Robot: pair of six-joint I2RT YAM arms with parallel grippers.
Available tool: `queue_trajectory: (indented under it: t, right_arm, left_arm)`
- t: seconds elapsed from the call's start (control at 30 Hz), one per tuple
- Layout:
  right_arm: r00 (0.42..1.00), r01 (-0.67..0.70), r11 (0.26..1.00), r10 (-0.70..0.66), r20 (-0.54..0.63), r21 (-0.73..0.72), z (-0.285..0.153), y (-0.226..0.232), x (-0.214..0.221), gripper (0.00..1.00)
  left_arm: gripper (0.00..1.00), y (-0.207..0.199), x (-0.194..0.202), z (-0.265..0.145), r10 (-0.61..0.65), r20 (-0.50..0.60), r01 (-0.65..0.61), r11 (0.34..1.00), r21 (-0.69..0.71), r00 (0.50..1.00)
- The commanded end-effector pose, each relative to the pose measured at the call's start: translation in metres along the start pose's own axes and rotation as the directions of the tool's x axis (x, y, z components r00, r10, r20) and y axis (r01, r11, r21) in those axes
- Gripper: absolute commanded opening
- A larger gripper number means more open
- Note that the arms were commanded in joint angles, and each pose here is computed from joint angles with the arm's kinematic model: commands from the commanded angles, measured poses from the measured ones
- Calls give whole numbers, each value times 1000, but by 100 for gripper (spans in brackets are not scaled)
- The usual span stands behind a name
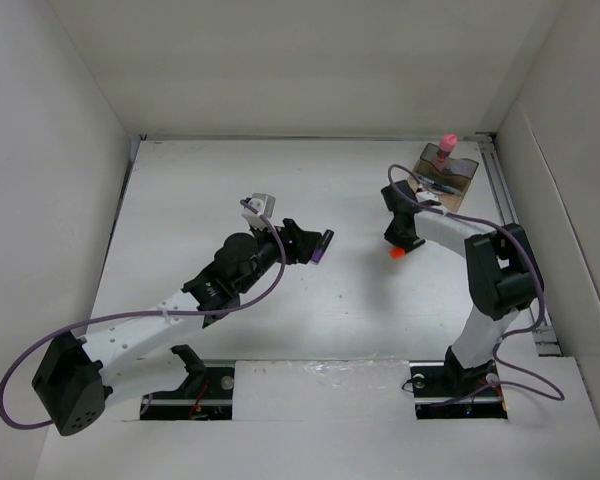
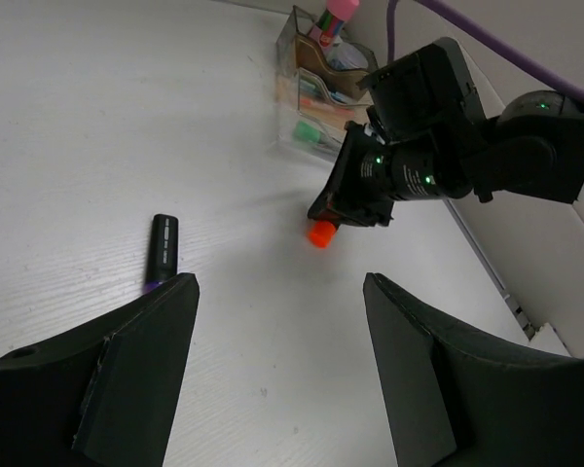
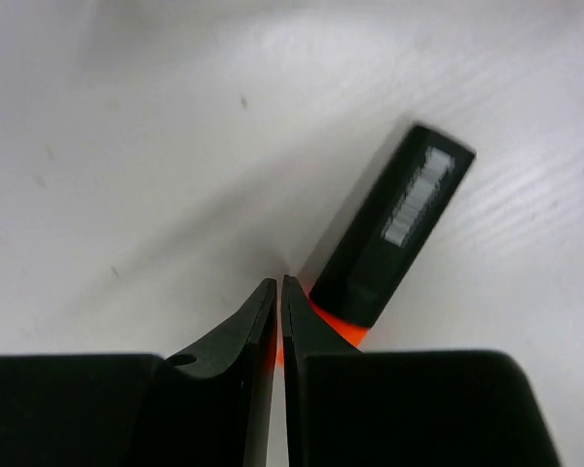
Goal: Sort the stationery into containers
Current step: Pick up the pen from the center of the board.
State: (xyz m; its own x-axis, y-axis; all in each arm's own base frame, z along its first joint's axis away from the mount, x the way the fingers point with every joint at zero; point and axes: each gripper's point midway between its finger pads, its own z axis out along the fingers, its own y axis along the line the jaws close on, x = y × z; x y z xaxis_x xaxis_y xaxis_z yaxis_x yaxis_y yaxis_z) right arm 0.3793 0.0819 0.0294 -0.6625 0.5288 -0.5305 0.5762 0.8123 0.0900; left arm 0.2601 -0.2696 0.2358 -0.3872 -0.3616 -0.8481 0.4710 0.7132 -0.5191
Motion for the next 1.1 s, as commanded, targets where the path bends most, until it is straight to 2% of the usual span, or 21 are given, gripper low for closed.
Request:
queue_trajectory:
  t: [0.0,0.07,0.13,0.23,0.27,0.37,0.5,0.63,0.7,0.83,0.97,1.07]
  right_arm:
    - [999,31,999,-31,-21,-8,-22,-6,20,12]
    - [998,31,996,-35,-48,-81,-33,7,28,12]
    - [1000,-3,990,0,-22,-144,-49,14,19,12]
    - [995,-82,985,90,48,-155,-61,4,-11,36]
    - [992,-94,983,106,67,-155,-64,1,-18,59]
    - [976,-156,981,171,135,-113,-65,-19,-43,72]
    - [976,-181,983,183,119,-32,-46,-39,-44,76]
    - [989,-141,989,139,40,49,-17,-47,-22,76]
    - [991,-133,990,133,7,50,-5,-43,-13,72]
    - [995,-98,994,98,-2,40,-4,-35,-10,57]
    - [998,-67,997,67,-3,42,-5,-32,-7,30]
    - [999,-46,998,47,-10,44,-7,-28,-7,22]
  left_arm:
    - [66,-11,-17,-3,-19,53,17,999,40,998]
    - [66,-12,-16,-4,-19,48,16,999,47,999]
    - [66,-12,-16,-4,-19,48,16,999,47,999]
    - [66,-14,-19,-5,-20,56,17,998,52,998]
    - [66,-14,-19,-5,-20,56,18,998,52,998]
    - [66,-15,-22,-7,-22,63,19,998,57,998]
    - [66,-18,-23,-9,-24,66,19,997,70,998]
    - [66,-19,-26,-11,-26,73,20,997,75,997]
    - [66,-20,-24,-13,-26,68,20,996,83,997]
    - [66,-20,-24,-13,-26,68,20,996,83,997]
    - [66,-20,-24,-13,-26,68,20,996,83,997]
    - [66,-20,-24,-13,-26,68,20,996,83,997]
